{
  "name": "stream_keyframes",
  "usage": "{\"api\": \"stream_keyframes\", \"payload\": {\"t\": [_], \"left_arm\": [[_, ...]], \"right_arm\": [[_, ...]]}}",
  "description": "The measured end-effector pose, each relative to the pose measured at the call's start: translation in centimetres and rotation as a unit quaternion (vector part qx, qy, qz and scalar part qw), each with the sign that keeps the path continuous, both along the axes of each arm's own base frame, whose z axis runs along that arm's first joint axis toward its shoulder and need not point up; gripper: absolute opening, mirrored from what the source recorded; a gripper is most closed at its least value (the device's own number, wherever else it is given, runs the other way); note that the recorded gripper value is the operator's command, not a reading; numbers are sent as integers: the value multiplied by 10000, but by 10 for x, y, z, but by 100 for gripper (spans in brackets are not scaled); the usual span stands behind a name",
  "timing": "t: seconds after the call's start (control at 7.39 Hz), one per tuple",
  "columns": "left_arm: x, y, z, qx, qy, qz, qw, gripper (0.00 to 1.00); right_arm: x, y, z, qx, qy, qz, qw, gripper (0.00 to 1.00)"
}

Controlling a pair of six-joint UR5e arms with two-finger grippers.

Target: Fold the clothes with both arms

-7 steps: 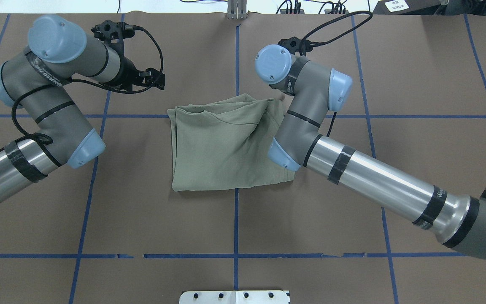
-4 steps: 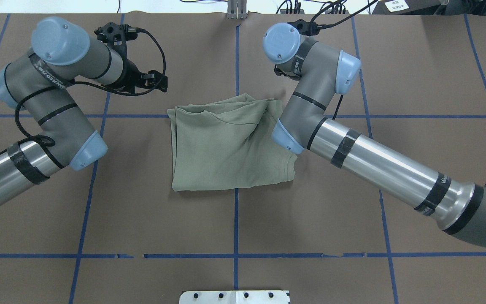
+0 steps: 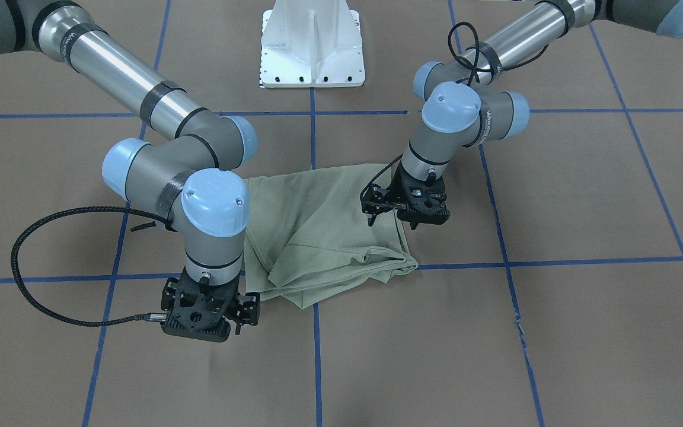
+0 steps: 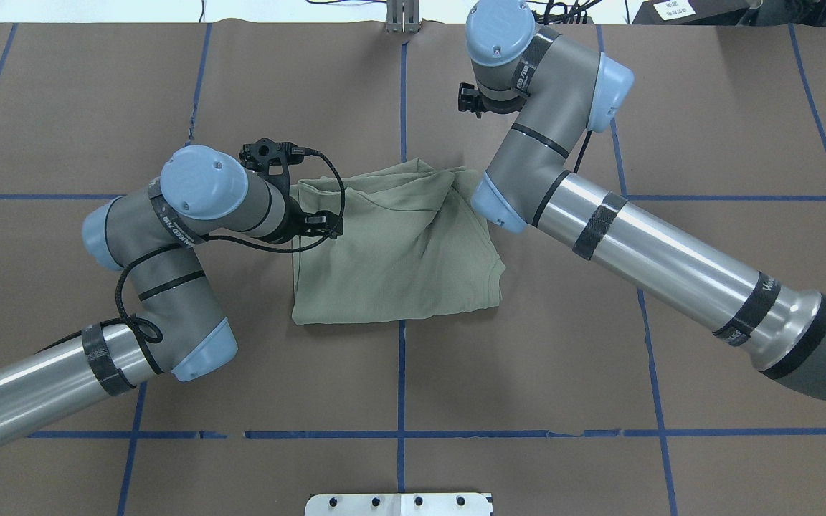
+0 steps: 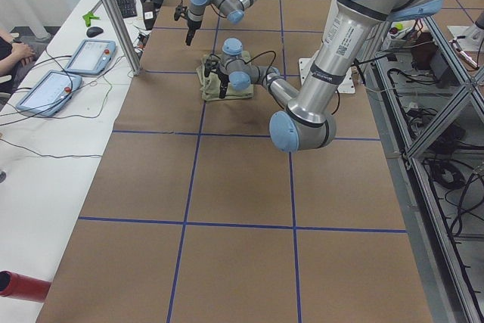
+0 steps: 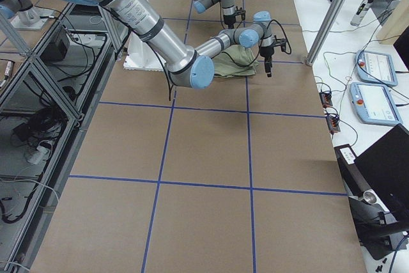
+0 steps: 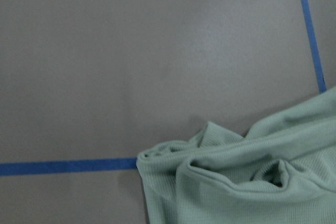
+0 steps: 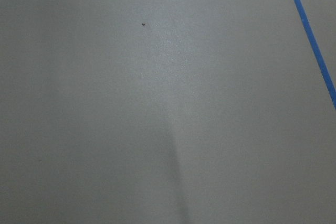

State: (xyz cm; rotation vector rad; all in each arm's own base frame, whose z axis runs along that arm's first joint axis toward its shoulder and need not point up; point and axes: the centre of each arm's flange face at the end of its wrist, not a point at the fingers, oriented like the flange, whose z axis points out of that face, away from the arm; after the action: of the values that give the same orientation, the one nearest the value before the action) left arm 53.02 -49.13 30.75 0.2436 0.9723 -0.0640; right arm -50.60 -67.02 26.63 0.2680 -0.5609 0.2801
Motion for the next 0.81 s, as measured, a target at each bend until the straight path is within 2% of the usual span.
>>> {"api": "stream_keyframes", "payload": {"t": [0.27, 0.54, 0.81], "left_arm": [[17, -14, 2, -91, -156, -175, 9997, 100], [22, -58, -3, -265, -289, -611, 9974, 100], [-13, -115, 17, -429, -483, -1061, 9923, 100]], "right_arm": [[1, 0, -1, 14, -22, 2, 10000, 100], [1, 1, 0, 15, -20, -5, 10000, 100], [0, 1, 2, 13, -14, -4, 10000, 100]]}}
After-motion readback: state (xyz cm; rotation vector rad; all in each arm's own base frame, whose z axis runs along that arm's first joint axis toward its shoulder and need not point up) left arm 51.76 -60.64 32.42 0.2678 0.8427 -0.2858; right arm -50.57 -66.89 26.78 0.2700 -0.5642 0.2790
